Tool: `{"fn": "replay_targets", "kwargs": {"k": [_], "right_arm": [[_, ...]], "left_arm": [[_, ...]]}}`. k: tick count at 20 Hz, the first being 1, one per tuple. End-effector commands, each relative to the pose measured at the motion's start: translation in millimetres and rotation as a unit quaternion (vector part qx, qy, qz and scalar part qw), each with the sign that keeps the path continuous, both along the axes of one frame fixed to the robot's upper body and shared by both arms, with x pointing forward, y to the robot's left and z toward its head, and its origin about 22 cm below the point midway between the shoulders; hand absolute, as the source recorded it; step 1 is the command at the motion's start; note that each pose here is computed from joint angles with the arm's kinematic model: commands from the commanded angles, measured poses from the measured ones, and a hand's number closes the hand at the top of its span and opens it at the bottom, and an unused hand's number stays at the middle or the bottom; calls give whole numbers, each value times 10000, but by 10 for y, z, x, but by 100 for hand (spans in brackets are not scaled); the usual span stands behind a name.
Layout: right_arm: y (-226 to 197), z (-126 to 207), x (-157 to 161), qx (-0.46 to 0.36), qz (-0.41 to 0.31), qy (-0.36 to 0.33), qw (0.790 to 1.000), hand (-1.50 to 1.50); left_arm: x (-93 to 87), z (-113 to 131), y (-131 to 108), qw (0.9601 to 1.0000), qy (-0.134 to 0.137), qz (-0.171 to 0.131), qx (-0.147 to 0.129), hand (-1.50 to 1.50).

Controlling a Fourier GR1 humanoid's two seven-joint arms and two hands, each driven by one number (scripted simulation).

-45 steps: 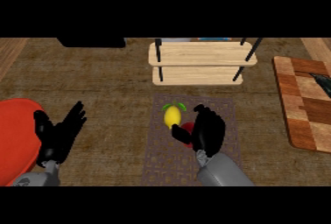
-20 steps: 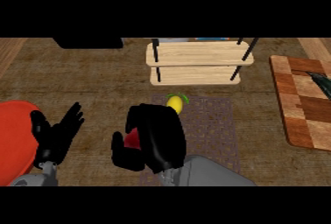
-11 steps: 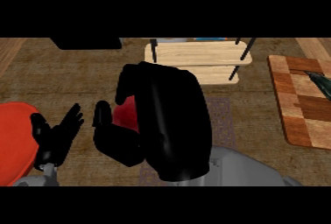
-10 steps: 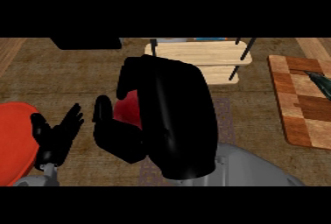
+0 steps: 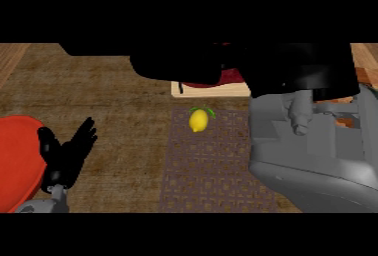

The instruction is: Pick the pear from the placemat and place it in the tiered shelf

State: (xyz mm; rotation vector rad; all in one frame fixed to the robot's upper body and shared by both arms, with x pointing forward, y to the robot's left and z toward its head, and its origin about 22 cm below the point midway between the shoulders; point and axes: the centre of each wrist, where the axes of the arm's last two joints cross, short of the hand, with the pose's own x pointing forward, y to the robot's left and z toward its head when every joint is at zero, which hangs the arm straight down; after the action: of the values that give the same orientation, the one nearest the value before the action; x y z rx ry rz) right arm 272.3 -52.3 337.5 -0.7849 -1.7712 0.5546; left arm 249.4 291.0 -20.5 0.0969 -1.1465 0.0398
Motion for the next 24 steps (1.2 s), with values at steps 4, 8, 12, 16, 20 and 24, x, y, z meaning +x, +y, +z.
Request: {"fn": "replay_targets", "kwargs": {"k": [4,8,12,16,20,24], "right_arm": [[-243,471,368,-41,-607,426,9972,150],[-487,516,642,-48,-594,488,9970,150],[-605,566,899,-339,-431,727,9958,150],[-712,455,1122,-656,-325,797,9941,150],[-441,89,1289,-739,-443,695,9939,150],[-700,101,1481,-658,-467,666,9945,150]], "left_arm": [[48,53,58,9999,166,-28,-5,0],[15,-46,204,9999,112,-19,-44,0],[-12,-120,10,9998,147,-96,-101,0],[-113,-63,-34,9999,81,-116,-44,0],[71,-74,-33,9999,100,-79,-97,0],[23,-77,-11,9998,117,-100,-80,0]]}}
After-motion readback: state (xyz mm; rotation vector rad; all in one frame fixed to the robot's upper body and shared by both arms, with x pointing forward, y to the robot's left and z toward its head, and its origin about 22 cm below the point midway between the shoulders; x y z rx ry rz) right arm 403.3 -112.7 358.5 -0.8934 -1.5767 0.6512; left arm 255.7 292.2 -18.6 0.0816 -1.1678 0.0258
